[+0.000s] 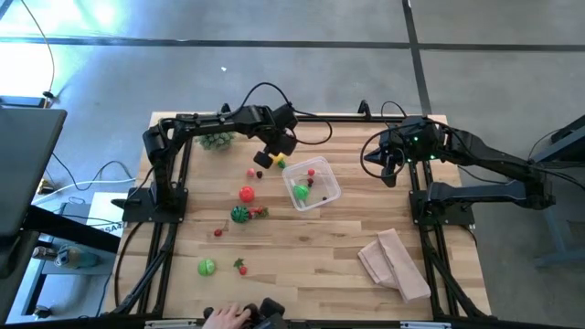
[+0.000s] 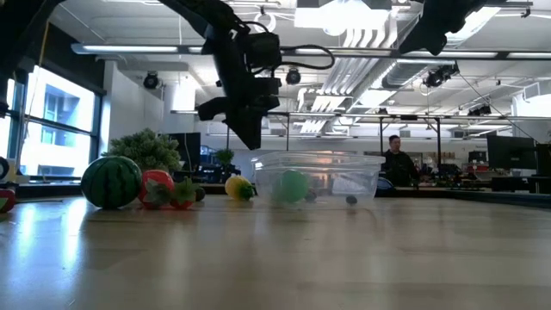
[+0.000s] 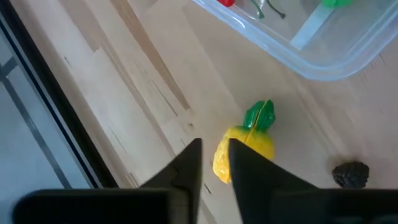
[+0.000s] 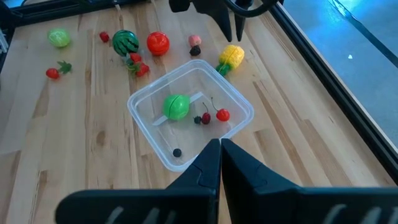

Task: Pick and placing Produce into tupperware
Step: Put the yellow pineapple into the transparent bin

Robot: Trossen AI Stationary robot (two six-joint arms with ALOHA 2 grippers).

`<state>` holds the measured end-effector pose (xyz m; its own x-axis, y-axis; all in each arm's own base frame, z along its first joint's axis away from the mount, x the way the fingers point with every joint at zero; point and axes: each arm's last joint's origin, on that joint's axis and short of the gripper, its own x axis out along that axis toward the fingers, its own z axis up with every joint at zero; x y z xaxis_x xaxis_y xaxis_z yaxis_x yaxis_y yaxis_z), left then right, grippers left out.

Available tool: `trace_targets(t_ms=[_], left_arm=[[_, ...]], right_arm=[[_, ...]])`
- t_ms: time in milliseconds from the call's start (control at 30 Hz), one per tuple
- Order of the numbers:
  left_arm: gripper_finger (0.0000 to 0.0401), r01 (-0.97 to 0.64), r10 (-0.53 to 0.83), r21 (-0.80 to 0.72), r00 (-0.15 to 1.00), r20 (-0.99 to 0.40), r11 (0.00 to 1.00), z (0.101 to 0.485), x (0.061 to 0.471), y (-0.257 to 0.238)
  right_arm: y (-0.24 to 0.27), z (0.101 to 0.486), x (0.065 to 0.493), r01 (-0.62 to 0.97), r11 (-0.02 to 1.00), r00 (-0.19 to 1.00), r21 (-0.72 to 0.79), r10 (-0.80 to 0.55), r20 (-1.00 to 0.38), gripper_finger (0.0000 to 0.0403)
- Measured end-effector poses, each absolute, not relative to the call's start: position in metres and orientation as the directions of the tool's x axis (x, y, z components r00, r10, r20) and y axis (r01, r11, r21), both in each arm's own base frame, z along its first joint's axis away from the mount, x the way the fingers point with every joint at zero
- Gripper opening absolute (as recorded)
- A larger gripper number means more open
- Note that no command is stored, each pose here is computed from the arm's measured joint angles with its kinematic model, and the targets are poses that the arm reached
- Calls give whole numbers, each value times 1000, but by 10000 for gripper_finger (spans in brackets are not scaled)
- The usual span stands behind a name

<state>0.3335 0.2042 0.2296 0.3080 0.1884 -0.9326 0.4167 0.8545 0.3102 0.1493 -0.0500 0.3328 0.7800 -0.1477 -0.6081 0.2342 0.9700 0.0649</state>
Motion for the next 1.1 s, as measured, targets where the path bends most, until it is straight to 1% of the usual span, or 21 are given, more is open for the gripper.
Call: trace_targets(t_ms=[167,233,300,433,533,600,733,833,900,1100], left_arm=[[148,431,169,279,276,-946,858,227,330,202],[169,453,150,250,245,-958,856,223,327,200],[181,496,129,220,210,-969,840,219,323,198],[188,526,139,206,164,-977,825,210,322,199],[188,538,186,245,163,-969,807,206,327,203],[188,546,170,208,120,-978,812,198,324,204],[188,558,187,190,64,-980,808,183,324,212],[188,549,203,204,63,-977,811,182,323,216],[188,544,214,228,91,-973,807,183,326,217],[188,550,204,228,107,-973,803,180,329,216]], right_arm=[[-50,333,149,234,970,780,65,-148,-608,4],[-50,333,149,234,970,780,65,-148,-608,4],[-50,333,149,234,970,780,65,-148,-608,4],[-50,333,149,234,970,780,65,-147,-608,4],[-50,333,149,234,970,780,65,-147,-609,4],[-50,333,149,234,970,780,65,-148,-608,4],[-50,333,149,234,970,780,65,-148,-608,4],[-50,333,149,237,970,779,63,-150,-609,4],[-50,333,150,237,969,778,63,-150,-610,4],[-50,333,150,237,969,778,63,-150,-610,4]])
